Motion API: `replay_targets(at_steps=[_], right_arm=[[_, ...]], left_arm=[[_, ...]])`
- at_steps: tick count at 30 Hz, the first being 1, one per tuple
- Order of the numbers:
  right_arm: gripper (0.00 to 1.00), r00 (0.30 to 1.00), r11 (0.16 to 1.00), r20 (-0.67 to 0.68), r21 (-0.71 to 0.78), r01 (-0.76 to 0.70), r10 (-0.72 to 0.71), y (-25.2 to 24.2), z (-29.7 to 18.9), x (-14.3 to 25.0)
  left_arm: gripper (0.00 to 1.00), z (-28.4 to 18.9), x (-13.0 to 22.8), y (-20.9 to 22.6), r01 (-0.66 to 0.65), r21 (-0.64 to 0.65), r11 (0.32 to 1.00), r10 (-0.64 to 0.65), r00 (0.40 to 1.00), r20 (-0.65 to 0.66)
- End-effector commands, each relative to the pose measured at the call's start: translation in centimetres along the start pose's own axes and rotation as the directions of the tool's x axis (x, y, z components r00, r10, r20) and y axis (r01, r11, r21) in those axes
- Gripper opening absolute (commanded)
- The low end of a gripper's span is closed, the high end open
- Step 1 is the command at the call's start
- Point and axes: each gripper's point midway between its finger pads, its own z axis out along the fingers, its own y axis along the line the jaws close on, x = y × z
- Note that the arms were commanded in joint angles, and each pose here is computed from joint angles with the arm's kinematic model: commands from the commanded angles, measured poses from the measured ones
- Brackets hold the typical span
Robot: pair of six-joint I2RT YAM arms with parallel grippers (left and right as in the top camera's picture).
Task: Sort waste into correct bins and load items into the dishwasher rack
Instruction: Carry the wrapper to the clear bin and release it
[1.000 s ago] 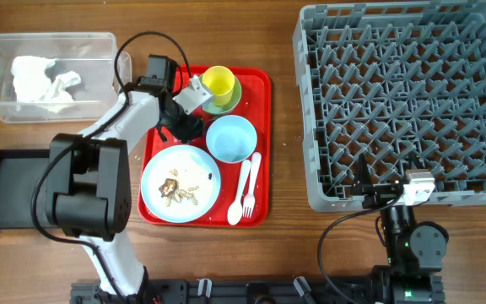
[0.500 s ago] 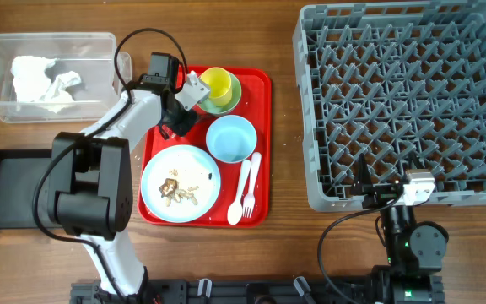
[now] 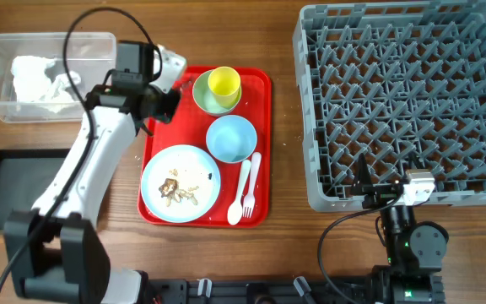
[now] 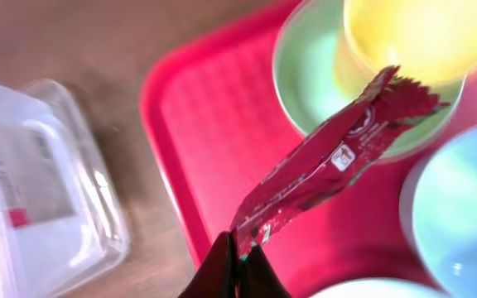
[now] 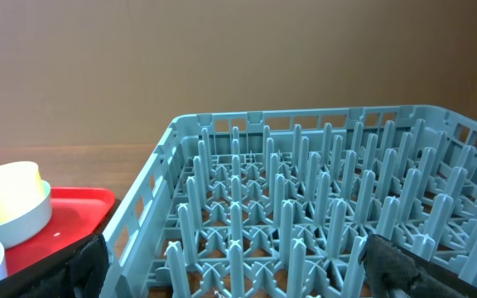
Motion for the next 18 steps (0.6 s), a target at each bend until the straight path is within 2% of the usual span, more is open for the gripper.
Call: replay_targets(at_steps=[1,4,6,12,13,18], right_arm=[[1.0,1.0,1.0,0.001,-0.004,0.011,-0.011,0.0,0.0,0.0],[1.0,1.0,1.0,0.001,-0.004,0.011,-0.011,0.0,0.0,0.0],[1.0,1.0,1.0,0.001,-0.004,0.011,-0.011,0.0,0.0,0.0],[1.0,1.0,1.0,0.001,-0.004,0.011,-0.011,0.0,0.0,0.0],[1.0,1.0,1.0,0.001,-0.004,0.011,-0.011,0.0,0.0,0.0],[1.0,1.0,1.0,0.001,-0.004,0.011,-0.011,0.0,0.0,0.0]], left_arm=[[0.04,-2.3,-2.9,4.3,0.239,-0.072,0.968,-0.223,0.958,0.179],[0.04,-3.1,-4.6,9.5,0.468,-0.085,0.879,-0.416,0.843,0.341],[0.04,-3.9,-5.5,13.9,0.577,-0.085,0.812,-0.481,0.745,0.463],[0.04,-2.9,-4.9,20.0,0.638,-0.126,0.76,-0.471,0.673,0.57],[0.07,-2.3,-4.6,20.7,0.646,-0.132,0.752,-0.472,0.668,0.575],[0.11,-0.3,-1.9,23.4,0.684,-0.164,0.711,-0.503,0.657,0.561]])
